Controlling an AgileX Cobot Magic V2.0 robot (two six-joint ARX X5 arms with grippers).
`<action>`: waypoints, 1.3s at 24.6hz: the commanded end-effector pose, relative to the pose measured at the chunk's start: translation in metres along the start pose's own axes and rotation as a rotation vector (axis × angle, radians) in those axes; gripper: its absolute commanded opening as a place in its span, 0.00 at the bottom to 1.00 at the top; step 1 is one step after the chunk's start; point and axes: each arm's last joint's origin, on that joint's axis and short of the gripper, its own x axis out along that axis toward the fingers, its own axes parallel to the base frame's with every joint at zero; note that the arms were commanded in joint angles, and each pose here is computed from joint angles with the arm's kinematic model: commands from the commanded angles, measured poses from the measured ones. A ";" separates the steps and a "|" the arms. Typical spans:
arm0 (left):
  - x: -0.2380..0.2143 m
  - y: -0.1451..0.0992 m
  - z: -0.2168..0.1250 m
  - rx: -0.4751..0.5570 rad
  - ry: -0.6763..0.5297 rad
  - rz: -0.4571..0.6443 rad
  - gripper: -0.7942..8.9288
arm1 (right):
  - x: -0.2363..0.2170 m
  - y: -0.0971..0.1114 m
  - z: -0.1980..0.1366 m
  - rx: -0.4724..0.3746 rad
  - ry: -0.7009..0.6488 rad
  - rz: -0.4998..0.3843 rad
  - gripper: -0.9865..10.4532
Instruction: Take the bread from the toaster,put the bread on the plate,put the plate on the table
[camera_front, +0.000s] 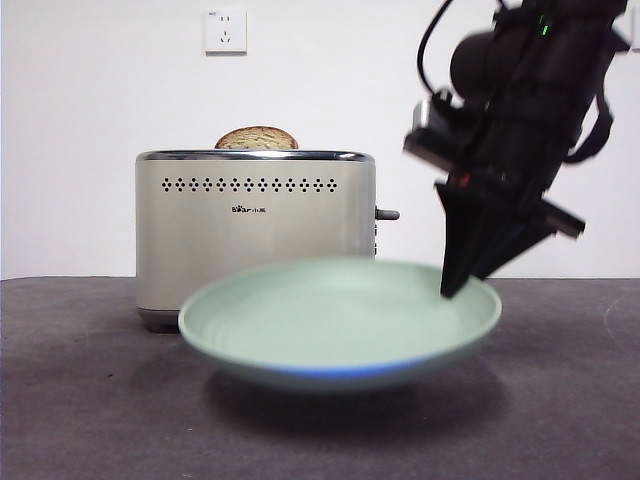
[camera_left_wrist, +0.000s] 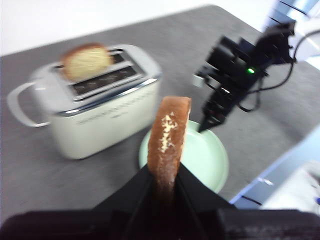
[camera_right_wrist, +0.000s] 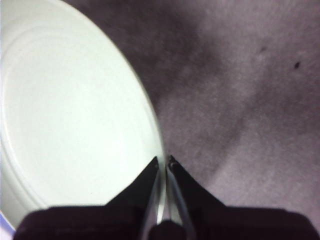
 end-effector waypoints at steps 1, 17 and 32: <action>0.027 -0.003 0.011 0.062 0.049 -0.102 0.07 | -0.011 0.005 -0.003 0.001 -0.021 0.005 0.08; 0.208 0.002 0.030 0.050 0.369 -0.506 0.07 | -0.052 0.019 -0.018 -0.019 -0.075 0.008 0.08; 0.314 0.029 -0.004 -0.087 0.559 -0.589 0.07 | -0.059 0.024 -0.022 -0.027 -0.081 0.109 0.08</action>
